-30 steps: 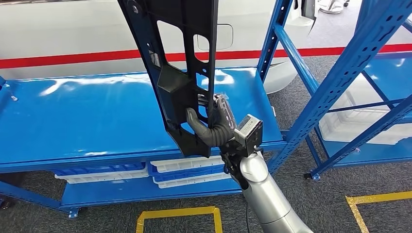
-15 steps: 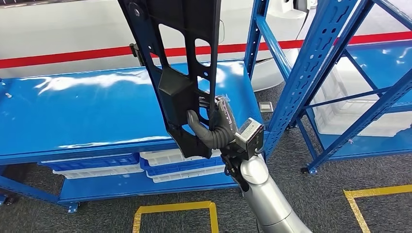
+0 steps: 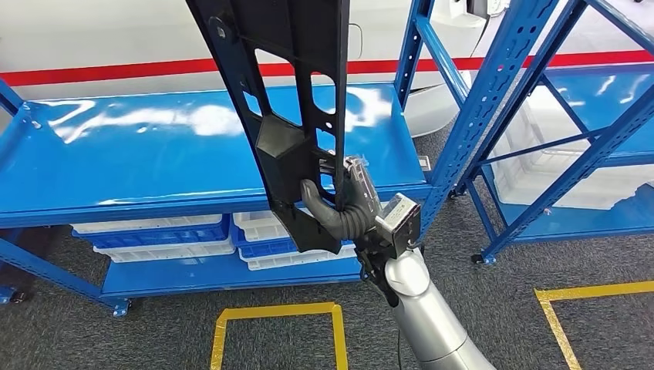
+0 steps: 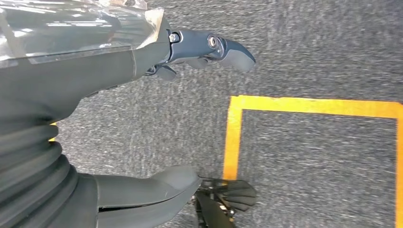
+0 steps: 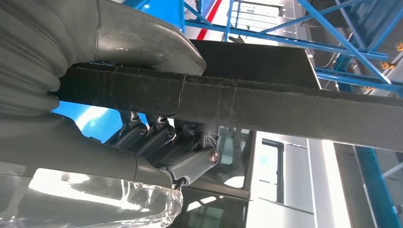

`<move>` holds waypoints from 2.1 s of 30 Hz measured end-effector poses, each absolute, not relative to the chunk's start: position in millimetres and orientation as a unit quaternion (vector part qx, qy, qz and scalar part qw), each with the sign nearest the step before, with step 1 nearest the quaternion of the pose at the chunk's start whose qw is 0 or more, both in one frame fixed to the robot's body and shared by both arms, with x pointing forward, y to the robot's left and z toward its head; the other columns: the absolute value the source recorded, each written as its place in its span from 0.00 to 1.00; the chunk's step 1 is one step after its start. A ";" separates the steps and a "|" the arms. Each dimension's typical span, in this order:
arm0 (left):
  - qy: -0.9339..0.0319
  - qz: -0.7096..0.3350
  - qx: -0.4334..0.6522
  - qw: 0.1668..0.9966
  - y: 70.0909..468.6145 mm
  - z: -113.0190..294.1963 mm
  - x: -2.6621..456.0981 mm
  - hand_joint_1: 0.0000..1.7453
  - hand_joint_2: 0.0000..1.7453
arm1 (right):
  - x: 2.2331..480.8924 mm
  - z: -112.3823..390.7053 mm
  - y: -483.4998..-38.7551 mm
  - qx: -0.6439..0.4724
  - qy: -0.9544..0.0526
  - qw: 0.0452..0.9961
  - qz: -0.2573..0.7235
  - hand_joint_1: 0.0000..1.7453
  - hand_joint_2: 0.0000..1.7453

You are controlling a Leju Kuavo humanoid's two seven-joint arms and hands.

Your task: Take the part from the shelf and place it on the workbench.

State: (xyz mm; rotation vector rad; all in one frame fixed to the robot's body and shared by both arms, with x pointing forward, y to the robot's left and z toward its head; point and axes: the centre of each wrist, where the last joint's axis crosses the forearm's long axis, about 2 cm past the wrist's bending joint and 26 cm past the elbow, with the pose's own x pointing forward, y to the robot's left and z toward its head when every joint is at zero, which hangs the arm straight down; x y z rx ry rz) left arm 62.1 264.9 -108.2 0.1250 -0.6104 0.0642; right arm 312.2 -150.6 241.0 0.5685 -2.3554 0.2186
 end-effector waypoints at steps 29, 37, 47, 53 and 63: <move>-0.307 0.033 0.059 0.949 262.7 -107.8 63.7 0.00 1.00 | 304.9 231.2 -157.9 0.203 -0.910 0.351 0.082 1.00 1.00; -0.311 0.030 0.058 0.948 261.2 -107.6 64.1 0.00 1.00 | 304.7 233.3 -158.0 0.199 -0.914 0.342 0.088 1.00 1.00; -0.307 0.024 0.064 0.949 265.5 -107.8 64.3 0.00 1.00 | 304.0 232.0 -156.9 0.186 -0.920 0.325 0.113 1.00 1.00; -0.306 0.026 0.071 0.949 267.5 -107.8 64.6 0.00 1.00 | 301.4 230.4 -153.0 0.187 -0.921 0.319 0.123 1.00 1.00; -0.302 0.026 0.075 0.950 265.8 -108.1 61.8 0.00 1.00 | 296.1 221.8 -153.1 0.189 -0.918 0.325 0.125 1.00 1.00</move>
